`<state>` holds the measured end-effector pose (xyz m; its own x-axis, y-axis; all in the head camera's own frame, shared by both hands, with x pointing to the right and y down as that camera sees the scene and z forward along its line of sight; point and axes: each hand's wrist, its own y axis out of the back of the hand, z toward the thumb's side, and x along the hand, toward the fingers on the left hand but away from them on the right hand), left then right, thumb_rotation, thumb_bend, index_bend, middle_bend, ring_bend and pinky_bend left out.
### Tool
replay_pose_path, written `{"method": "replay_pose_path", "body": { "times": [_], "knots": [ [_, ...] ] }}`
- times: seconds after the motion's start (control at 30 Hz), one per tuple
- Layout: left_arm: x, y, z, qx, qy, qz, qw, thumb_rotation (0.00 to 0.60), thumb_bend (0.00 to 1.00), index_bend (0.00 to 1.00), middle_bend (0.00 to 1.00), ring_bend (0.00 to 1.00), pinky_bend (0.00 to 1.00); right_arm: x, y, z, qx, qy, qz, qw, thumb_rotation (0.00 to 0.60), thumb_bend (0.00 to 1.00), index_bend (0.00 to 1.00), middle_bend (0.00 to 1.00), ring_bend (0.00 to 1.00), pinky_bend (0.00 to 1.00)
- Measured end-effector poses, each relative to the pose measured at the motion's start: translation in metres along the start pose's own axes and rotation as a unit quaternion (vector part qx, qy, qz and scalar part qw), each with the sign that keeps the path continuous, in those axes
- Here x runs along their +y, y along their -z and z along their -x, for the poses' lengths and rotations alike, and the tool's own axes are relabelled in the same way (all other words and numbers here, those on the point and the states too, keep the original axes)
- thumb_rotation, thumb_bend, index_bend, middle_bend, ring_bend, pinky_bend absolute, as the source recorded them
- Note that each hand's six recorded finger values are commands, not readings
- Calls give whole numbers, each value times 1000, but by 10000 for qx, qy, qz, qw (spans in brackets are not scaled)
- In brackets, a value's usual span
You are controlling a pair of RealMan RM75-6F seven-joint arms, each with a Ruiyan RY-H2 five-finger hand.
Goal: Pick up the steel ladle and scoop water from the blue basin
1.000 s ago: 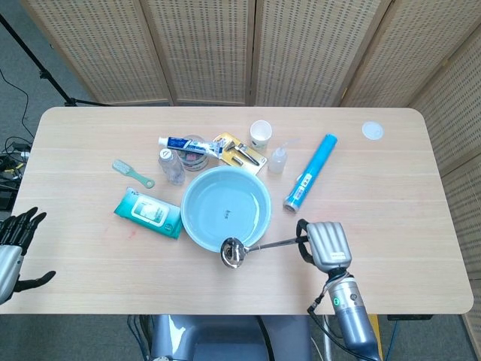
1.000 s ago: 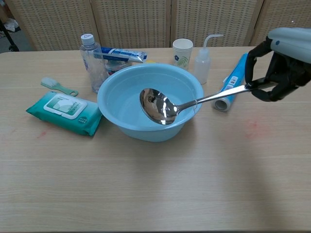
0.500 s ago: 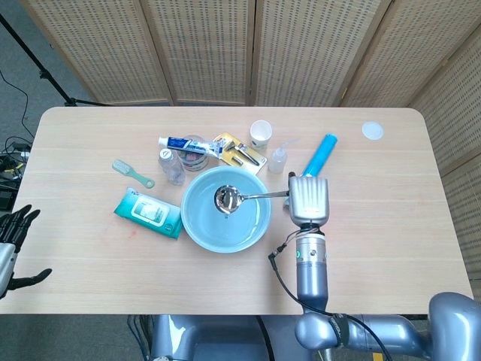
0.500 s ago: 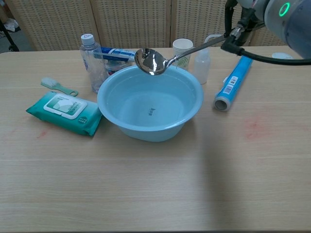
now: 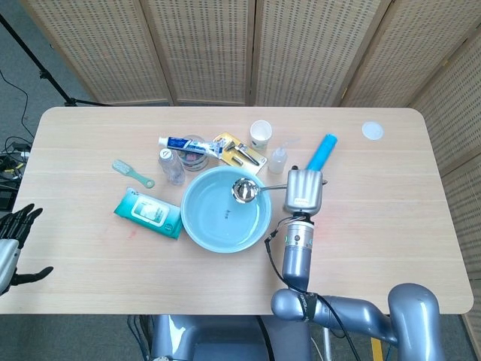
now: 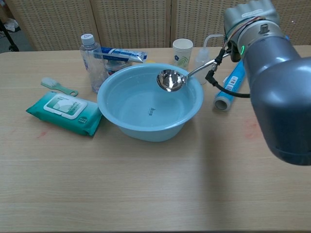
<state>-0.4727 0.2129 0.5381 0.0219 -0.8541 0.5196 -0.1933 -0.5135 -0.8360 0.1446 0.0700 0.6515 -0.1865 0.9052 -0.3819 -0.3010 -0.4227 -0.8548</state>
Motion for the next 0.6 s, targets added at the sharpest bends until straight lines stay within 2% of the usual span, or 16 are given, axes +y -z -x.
{"method": "replay_pose_path", "body": {
  "times": [0.13, 0.37, 0.6],
  "knots": [
    [0, 2, -3, 46, 17, 17, 10000, 600, 0, 0, 0, 0, 0, -12, -11, -1, 68, -37, -205, 9998, 600, 1000, 819, 1000, 973, 1000],
    [0, 1, -3, 26, 23, 28, 10000, 600, 0, 0, 0, 0, 0, -18, -19, -4, 197, 128, -692, 9973, 600, 1000, 819, 1000, 973, 1000],
    [0, 1, -2, 14, 5, 38, 10000, 600, 0, 0, 0, 0, 0, -17, -29, -10, 400, 106, -757, 9963, 600, 1000, 820, 1000, 973, 1000]
  ]
}}
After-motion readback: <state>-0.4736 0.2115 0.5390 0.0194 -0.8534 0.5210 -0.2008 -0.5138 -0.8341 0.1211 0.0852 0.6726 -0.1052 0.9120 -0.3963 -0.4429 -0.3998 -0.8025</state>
